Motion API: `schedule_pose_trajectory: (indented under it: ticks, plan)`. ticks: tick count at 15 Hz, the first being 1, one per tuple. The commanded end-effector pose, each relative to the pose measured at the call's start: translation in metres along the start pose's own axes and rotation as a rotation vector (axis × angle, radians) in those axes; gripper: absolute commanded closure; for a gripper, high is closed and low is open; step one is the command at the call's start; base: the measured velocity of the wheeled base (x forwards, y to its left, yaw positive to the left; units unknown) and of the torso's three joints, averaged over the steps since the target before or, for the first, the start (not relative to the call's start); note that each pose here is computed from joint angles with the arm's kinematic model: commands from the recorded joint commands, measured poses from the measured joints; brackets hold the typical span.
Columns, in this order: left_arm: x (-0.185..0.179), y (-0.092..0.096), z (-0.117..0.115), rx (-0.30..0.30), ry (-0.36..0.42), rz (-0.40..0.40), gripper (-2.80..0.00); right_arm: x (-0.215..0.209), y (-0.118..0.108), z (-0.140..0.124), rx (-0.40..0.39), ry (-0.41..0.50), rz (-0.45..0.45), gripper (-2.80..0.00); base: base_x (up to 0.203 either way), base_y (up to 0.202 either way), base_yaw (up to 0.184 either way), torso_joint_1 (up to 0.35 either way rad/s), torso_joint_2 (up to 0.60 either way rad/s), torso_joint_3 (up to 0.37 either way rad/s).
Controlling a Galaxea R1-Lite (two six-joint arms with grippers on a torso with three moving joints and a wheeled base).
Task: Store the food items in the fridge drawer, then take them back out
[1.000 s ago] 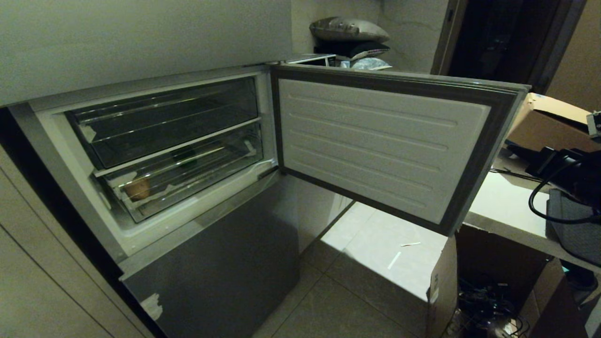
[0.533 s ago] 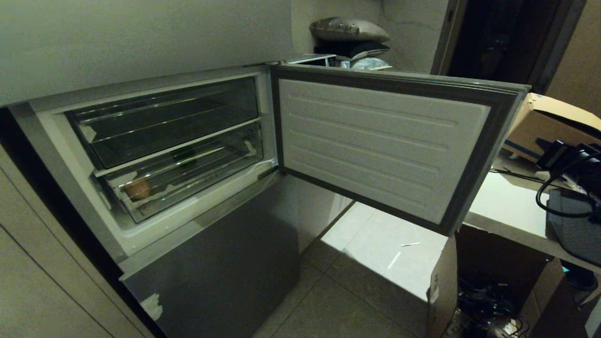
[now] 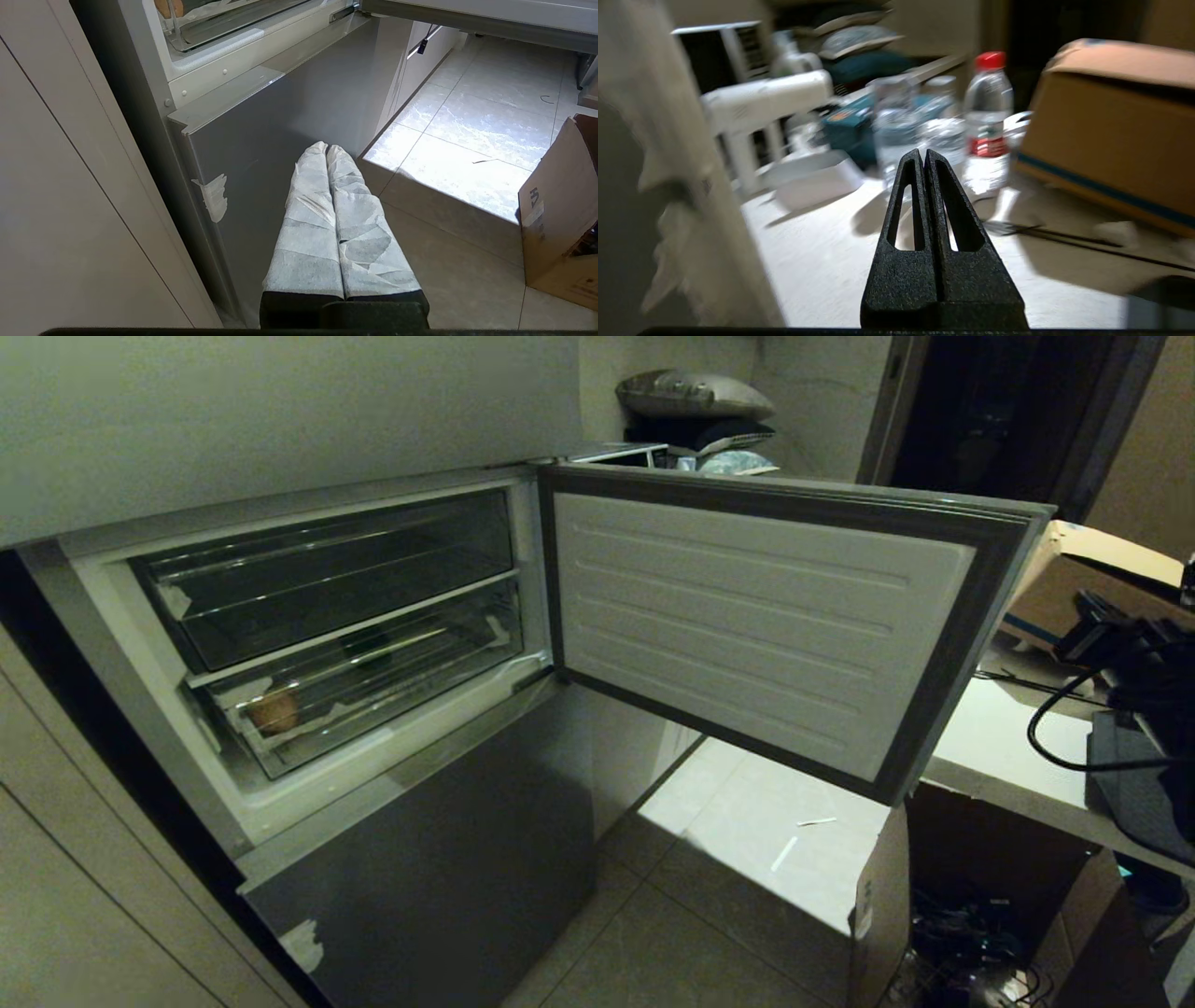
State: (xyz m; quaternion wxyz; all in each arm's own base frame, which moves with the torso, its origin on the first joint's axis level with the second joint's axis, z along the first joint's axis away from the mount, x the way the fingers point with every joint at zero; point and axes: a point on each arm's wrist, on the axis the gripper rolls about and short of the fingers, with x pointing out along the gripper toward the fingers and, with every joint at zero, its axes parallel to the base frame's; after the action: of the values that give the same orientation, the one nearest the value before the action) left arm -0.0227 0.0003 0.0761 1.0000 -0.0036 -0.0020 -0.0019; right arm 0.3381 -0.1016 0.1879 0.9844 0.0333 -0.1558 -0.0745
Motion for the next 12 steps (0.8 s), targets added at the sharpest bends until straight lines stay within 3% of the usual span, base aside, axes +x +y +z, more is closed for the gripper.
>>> schedule_pose_trajectory:
  ticks: [1, 4, 8, 12]
  plan:
    - [0.0, 0.0, 0.0, 0.0, -0.001, 0.001, 0.0, 0.005, -0.001, -0.011, 0.02, 0.023, 0.063, 0.0, 0.0, 0.0, 0.0, 0.0, 0.0, 0.0]
    - [0.0, 0.0, 0.0, 0.0, 0.0, 0.001, 0.0, 0.013, -0.003, -0.008, 0.054, 0.011, 0.158, 0.0, 0.0, 0.0, 0.0, 0.0, 0.0, 0.0]
    - [0.0, 0.0, 0.0, 0.0, -0.001, 0.001, 0.0, 0.011, -0.001, 0.001, 0.166, 0.037, 0.317, 0.0, 0.0, 0.0, 0.0, 0.0, 0.0, 0.0]
    - [0.0, 0.0, 0.0, 0.0, -0.001, -0.001, 0.0, 0.005, 0.002, 0.008, 0.17, 0.058, 0.432, 0.0, 0.0, 0.0, 0.0, 0.0, 0.0, 0.0]
